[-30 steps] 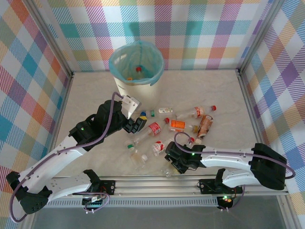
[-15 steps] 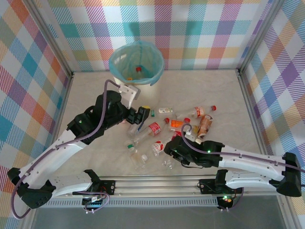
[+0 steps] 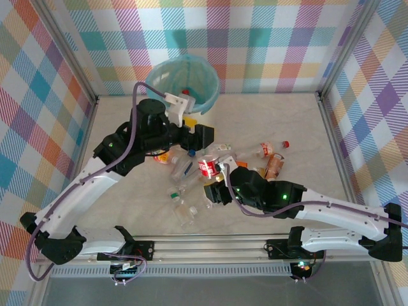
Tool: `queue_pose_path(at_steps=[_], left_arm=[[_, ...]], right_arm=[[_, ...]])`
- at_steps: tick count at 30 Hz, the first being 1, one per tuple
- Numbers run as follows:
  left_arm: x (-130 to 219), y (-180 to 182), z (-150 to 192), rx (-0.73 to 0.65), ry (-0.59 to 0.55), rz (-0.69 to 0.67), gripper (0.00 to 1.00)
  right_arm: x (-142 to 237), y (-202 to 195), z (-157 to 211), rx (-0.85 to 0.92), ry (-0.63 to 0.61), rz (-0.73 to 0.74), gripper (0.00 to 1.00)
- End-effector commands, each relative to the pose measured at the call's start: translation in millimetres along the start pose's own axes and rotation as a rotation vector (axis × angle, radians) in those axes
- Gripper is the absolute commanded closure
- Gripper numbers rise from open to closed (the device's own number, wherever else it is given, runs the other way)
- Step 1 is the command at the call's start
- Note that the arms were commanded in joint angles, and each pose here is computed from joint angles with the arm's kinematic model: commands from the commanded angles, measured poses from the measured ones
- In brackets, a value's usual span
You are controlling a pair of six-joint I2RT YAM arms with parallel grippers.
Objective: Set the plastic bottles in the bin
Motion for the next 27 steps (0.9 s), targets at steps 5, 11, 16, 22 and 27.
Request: queue_pose_path(at_steps=[5, 11, 16, 22, 27], left_arm=[[5.5, -17.6, -3.6, 0.095, -0.002, 0.123, 0.31], [21.8, -6.3, -2.1, 0.117, -0.035, 0.058, 0.17], [37.8, 1.6, -4.7, 0.117, -0.082, 0.019, 0.2], [34.5, 13.4, 8.5, 0.12, -0.06, -0.026, 0.42], [31.9, 15.9, 16.8, 0.129, -0.048, -0.026, 0.46]], right_arm=[[4.1, 19.6, -25.7, 0.237, -0.079, -0.061, 0.45], [-0.8, 15.3, -27.6, 0.195, -0.075, -0.046, 0.45], [-4.7, 10.4, -31.7, 0.132, -0.061, -0.058, 0.46], [-7.8, 12.3, -38.6, 0.119, -0.068, -0.078, 0.47], [-10.6, 16.7, -34.7, 0.115, -0.058, -0.109, 0.48]])
Point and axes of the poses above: each hand's point on the last joint's axis, 136 mm out from that joint toward the fingers, its own x axis back along the fingers, its own y axis along the line the jaws close on, z = x × y, the point moved 1 cm from there along x, back along the fingers, and after that the axes turned 4 degrees about -x, right-handed, at the moved point
